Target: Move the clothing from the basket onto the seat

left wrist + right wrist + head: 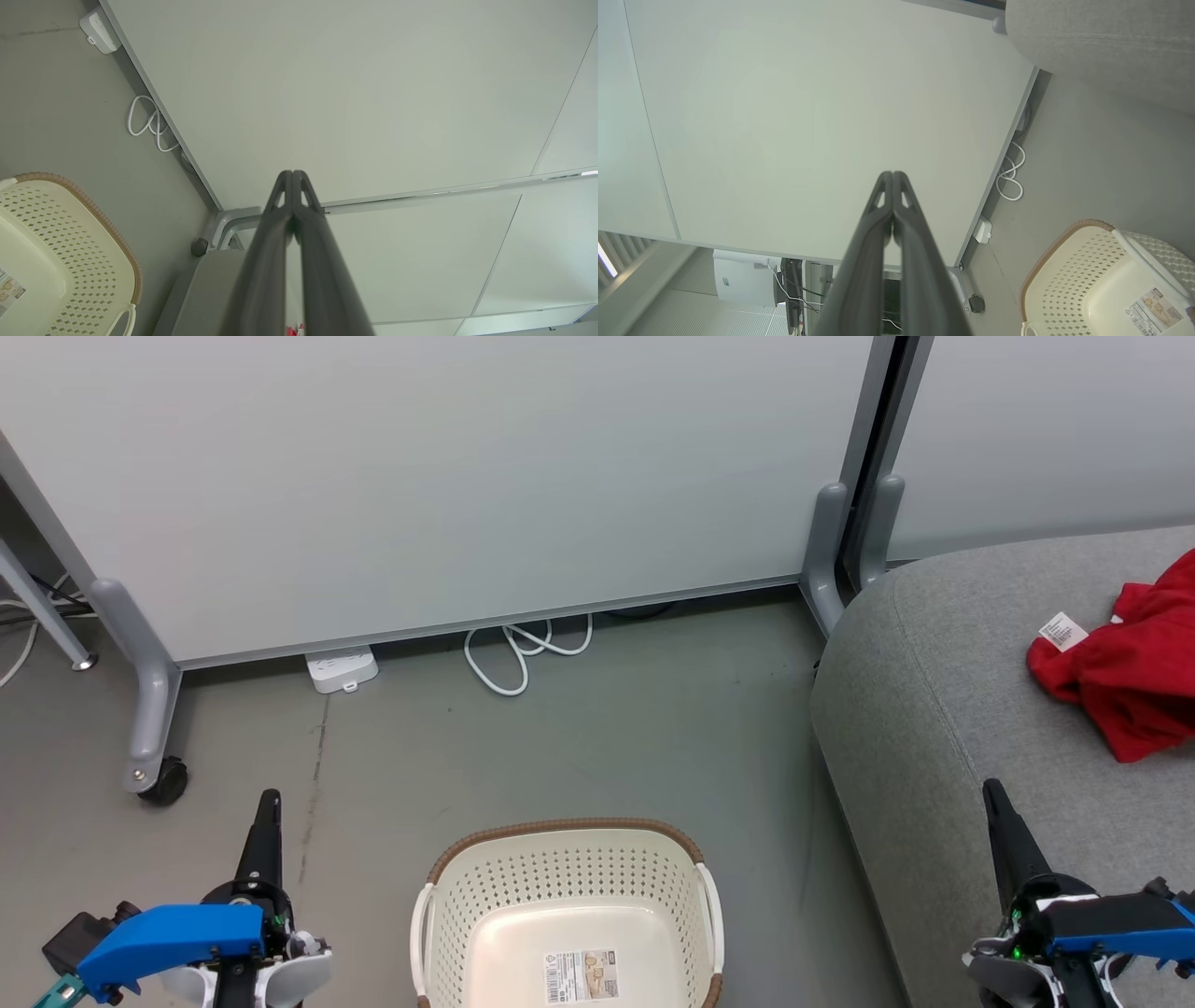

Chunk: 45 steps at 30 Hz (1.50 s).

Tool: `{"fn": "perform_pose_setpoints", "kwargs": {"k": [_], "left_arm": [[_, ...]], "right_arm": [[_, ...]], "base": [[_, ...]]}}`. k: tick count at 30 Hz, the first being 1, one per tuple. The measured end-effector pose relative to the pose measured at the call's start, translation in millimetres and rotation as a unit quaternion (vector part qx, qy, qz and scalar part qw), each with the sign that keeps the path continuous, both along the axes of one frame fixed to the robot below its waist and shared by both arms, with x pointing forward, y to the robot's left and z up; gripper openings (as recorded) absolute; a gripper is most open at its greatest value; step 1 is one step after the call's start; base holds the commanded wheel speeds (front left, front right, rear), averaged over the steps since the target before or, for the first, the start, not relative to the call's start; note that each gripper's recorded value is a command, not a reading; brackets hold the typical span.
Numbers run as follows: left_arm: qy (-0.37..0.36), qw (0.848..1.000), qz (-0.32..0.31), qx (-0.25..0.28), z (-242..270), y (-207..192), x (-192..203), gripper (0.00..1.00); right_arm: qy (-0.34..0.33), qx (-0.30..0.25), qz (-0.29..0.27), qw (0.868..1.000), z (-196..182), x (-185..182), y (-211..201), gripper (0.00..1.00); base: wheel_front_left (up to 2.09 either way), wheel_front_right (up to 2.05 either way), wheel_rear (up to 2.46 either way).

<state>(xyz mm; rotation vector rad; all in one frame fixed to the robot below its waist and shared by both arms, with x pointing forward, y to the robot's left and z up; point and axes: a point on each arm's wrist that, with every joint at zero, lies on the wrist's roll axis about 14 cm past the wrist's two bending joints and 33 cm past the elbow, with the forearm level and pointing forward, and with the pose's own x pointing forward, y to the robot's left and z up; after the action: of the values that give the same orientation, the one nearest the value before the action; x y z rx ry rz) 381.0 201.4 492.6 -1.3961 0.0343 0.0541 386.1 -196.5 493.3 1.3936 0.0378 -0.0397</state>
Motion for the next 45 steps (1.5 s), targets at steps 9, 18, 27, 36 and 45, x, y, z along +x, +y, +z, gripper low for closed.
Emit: {"fn": "perform_pose_setpoints", "kwargs": {"k": [9, 18, 27, 36, 45], "left_arm": [[-0.007, 0.999, -0.002, -0.033, 4, -1, 3, 0.00], [-0.014, 0.998, -0.003, -0.064, 7, 0, 5, 0.00], [-0.021, 0.996, -0.005, -0.089, 10, -1, 7, 0.00], [-0.021, 0.996, -0.005, -0.089, 11, -1, 7, 0.00], [-0.021, 0.996, -0.005, -0.089, 11, -1, 7, 0.00]], "right_arm": [[-0.008, 0.034, 0.000, 0.999, 5, 1, -1, 0.00], [-0.014, 0.065, 0.001, 0.998, 8, 1, -2, 0.00], [-0.019, 0.091, 0.000, 0.996, 10, 1, -3, 0.00], [-0.019, 0.091, 0.000, 0.996, 10, 1, -3, 0.00], [-0.019, 0.091, 0.000, 0.996, 10, 1, -3, 0.00]], "base": [[0.00, 0.00, 0.00], [0.00, 0.00, 0.00], [0.00, 0.00, 0.00], [0.00, 0.00, 0.00], [0.00, 0.00, 0.00]]}}
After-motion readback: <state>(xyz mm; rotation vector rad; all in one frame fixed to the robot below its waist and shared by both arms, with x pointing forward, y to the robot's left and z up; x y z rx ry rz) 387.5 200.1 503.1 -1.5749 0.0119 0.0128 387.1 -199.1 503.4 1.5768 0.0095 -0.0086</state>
